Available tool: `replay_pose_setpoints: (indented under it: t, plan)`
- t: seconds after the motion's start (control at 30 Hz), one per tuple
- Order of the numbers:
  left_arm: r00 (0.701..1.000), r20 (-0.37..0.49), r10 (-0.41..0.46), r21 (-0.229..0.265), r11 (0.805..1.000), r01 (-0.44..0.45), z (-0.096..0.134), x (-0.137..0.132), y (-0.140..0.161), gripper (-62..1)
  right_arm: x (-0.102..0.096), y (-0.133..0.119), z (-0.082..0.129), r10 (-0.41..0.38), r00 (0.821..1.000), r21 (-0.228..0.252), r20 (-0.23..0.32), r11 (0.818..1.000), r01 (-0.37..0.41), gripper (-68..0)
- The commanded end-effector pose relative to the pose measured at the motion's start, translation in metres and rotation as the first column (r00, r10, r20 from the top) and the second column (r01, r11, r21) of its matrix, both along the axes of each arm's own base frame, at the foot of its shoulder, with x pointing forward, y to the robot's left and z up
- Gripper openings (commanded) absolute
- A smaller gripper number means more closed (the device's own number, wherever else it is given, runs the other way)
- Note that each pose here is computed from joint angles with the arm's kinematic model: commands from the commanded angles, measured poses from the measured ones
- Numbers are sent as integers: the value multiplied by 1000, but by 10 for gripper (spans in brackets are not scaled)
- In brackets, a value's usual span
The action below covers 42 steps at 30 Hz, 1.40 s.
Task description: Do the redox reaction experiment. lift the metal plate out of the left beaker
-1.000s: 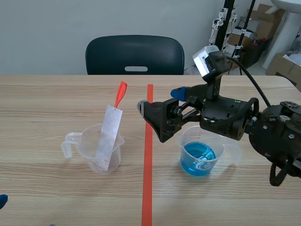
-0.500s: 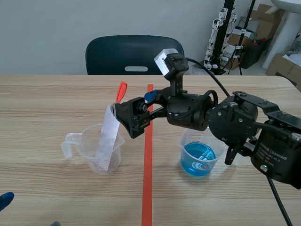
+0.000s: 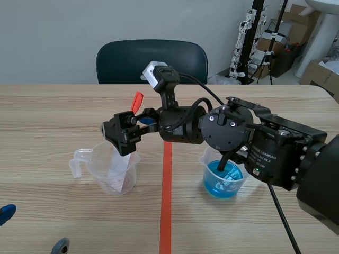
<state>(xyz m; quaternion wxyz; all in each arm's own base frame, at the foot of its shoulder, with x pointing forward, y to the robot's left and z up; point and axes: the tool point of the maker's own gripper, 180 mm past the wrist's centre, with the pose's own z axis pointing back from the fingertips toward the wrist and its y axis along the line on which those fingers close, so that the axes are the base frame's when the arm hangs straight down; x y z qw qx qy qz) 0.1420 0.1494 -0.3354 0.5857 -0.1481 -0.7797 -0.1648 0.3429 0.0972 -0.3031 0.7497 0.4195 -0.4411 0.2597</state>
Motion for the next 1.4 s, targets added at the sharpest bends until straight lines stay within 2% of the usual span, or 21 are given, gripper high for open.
replay_pose_setpoints:
  t: [0.0,0.23,0.37,0.6,0.63,0.77,0.93,1.13,1.37]
  plan:
    - [999,43,4,-23,1000,-3,9,-3,1,14,9,6,18,-7,999,25,33,1000,6,4]
    - [999,43,4,-23,1000,-3,9,-4,1,14,11,15,25,4,999,30,38,1000,-5,4]
    - [999,43,4,-23,1000,-3,9,-4,1,14,9,20,23,9,1000,15,22,1000,-9,4]
    - [999,43,4,-23,1000,-3,9,-4,1,14,10,22,24,2,1000,17,21,1000,-2,4]
    - [999,43,4,-23,1000,-3,9,-4,1,14,10,22,23,4,1000,13,18,1000,-4,-13]
    - [999,43,4,-23,1000,-3,9,-4,1,14,7,22,17,19,1000,-18,-3,1000,-19,-152]
    - [999,43,3,-23,1000,-3,9,-4,1,14,2,23,14,27,997,0,-67,1000,-27,-168]
    - [999,43,3,-23,1000,-3,9,-4,1,14,9,19,13,-19,997,-7,-72,1000,19,-217]
    - [999,43,3,-23,1000,-2,9,-4,1,14,11,19,16,-28,998,9,-61,1000,28,-367]
